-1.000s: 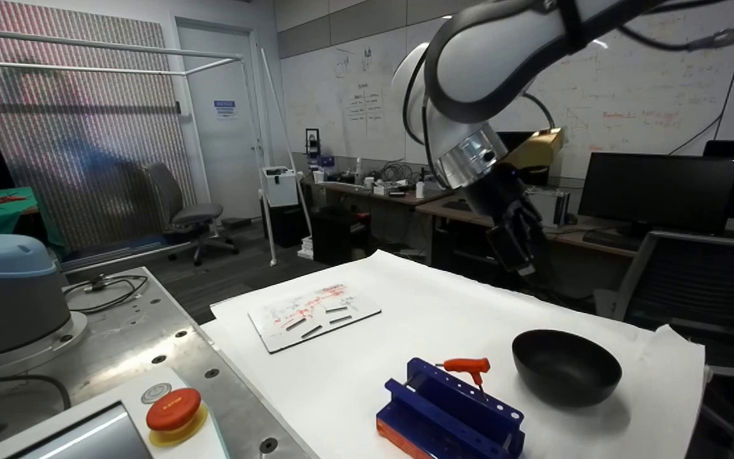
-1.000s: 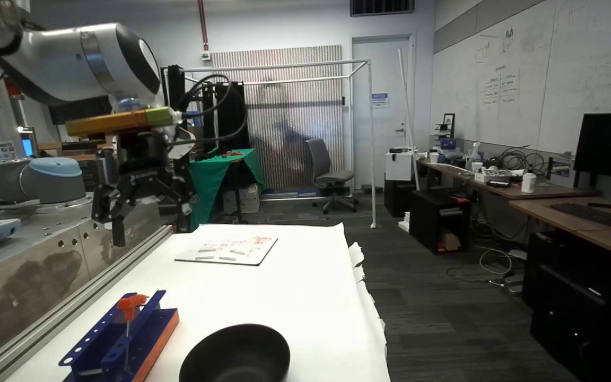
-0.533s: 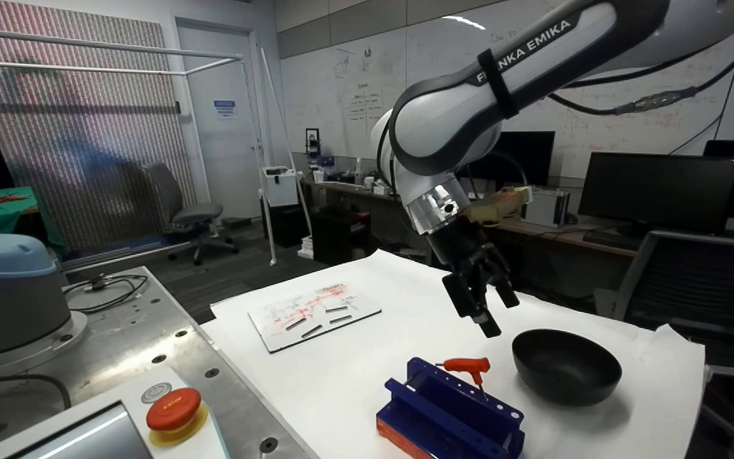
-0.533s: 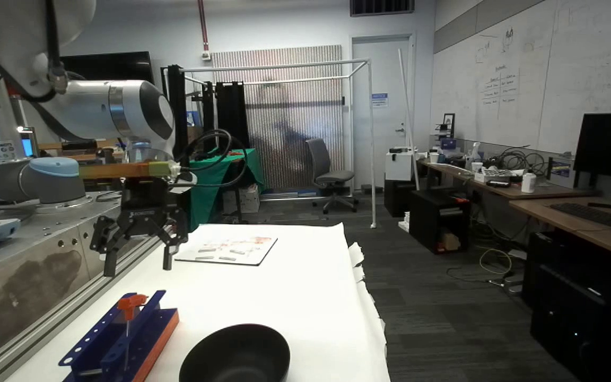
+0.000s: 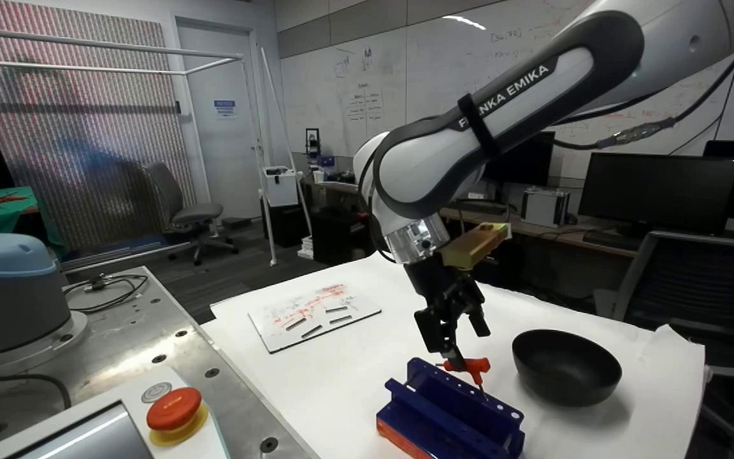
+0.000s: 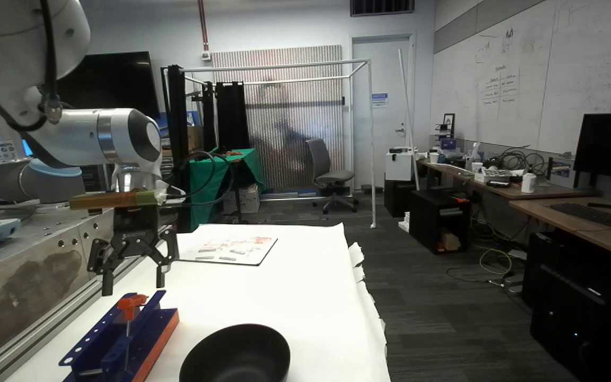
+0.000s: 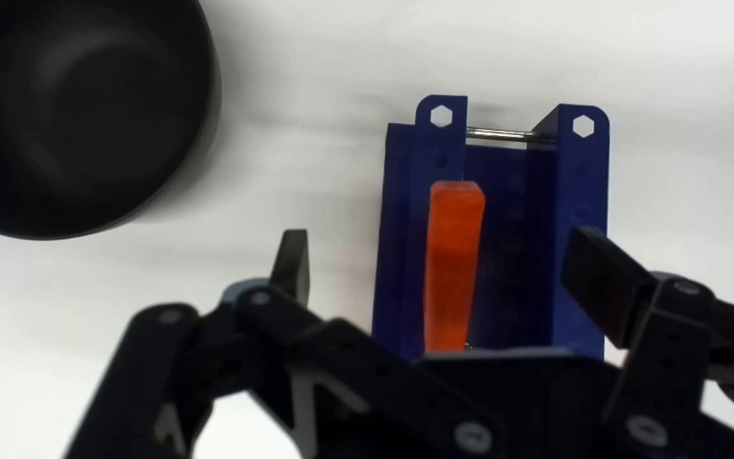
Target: Put the orange object in the bowl
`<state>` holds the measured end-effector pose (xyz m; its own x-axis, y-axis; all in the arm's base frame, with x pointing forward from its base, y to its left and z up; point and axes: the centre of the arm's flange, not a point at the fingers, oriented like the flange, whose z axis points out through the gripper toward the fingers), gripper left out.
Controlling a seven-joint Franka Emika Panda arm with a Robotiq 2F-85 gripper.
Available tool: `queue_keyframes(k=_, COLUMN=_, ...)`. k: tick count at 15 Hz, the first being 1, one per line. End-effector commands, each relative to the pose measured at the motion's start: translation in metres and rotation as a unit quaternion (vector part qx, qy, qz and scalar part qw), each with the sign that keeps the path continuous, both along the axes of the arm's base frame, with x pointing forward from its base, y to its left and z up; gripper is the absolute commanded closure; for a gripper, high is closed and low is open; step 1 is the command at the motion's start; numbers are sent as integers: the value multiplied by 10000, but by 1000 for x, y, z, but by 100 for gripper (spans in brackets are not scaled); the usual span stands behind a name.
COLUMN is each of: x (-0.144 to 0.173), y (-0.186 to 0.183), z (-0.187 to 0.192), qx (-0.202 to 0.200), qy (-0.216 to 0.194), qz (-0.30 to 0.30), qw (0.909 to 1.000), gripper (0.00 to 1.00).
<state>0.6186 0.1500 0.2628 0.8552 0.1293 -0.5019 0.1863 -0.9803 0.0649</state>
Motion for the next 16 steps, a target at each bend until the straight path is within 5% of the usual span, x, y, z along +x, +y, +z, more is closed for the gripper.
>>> queue_keyframes(k=1, x=3, y=6, z=-4, qx=-36, qy=-37, qz=-63, qw=10000, gripper=25)
queue_keyframes(k=3, x=2, y=6, z=-6, qx=-46, qy=-32, qz=-56, qw=10000, gripper=32)
queue_keyframes(k=11, x=4, y=5, z=-3, qx=34, qy=-61, qz=-50, qw=10000, gripper=96)
queue_keyframes(k=16, x=11, y=15, z=14, qx=23, qy=-244, qz=33, qw=9997, gripper=95)
